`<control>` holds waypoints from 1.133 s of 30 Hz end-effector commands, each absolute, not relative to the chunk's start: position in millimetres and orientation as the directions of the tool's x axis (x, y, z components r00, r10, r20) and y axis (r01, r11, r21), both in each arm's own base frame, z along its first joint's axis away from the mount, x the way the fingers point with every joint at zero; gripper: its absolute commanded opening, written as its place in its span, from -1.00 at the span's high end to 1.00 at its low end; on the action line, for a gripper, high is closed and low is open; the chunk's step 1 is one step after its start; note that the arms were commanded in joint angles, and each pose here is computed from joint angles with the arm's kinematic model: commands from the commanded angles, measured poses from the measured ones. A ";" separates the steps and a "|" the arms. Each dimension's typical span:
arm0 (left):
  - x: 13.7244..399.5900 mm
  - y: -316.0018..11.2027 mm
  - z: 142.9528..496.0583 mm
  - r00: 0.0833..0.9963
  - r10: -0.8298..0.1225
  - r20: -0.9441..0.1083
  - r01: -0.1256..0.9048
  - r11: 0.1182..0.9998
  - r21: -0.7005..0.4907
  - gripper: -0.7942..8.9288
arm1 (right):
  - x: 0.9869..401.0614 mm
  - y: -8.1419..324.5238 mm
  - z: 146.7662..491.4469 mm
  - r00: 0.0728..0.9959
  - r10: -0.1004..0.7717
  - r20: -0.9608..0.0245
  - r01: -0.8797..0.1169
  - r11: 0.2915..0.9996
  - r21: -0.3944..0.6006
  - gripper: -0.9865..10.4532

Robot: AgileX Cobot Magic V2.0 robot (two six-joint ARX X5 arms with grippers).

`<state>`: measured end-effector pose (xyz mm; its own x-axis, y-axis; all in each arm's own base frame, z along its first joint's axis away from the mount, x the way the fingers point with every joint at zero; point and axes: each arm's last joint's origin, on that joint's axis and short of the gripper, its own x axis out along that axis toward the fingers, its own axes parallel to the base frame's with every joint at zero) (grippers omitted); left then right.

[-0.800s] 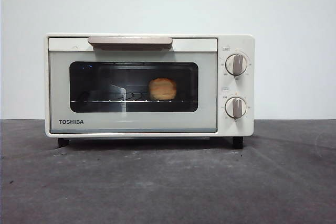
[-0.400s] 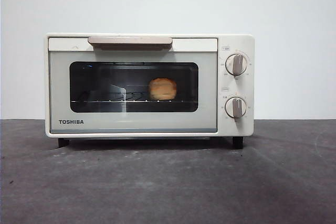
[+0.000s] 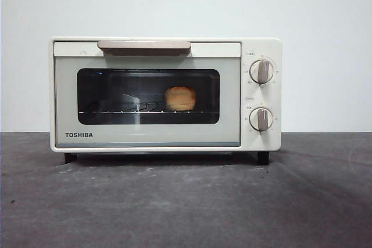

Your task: The left arm flap open the oven, the right arm pick bread and place it into oven, the left arm flap close the oven

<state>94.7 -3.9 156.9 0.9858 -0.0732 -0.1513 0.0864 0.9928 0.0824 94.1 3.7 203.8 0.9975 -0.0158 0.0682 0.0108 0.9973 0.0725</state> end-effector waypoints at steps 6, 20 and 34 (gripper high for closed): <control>95.5 -3.8 149.4 0.982 -0.069 -0.177 0.084 0.993 0.079 0.80 | 94.3 0.5 183.9 0.996 -0.050 0.069 0.044 0.996 0.081 0.82; 95.5 -3.8 149.4 0.982 -0.069 -0.177 0.084 0.993 0.079 0.80 | 95.9 -2.6 149.8 0.983 -0.083 -0.165 0.102 0.989 0.111 0.82; 95.5 -3.8 149.4 0.982 -0.069 -0.177 0.084 0.993 0.079 0.80 | 96.2 -2.6 151.1 0.985 -0.083 -0.151 0.102 0.987 0.124 0.82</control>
<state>94.7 -3.9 156.9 0.9858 -0.0732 -0.1513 0.0864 0.9928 0.0824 95.9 -2.4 153.1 0.9854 -0.0796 -0.1506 0.0974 0.9886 0.1149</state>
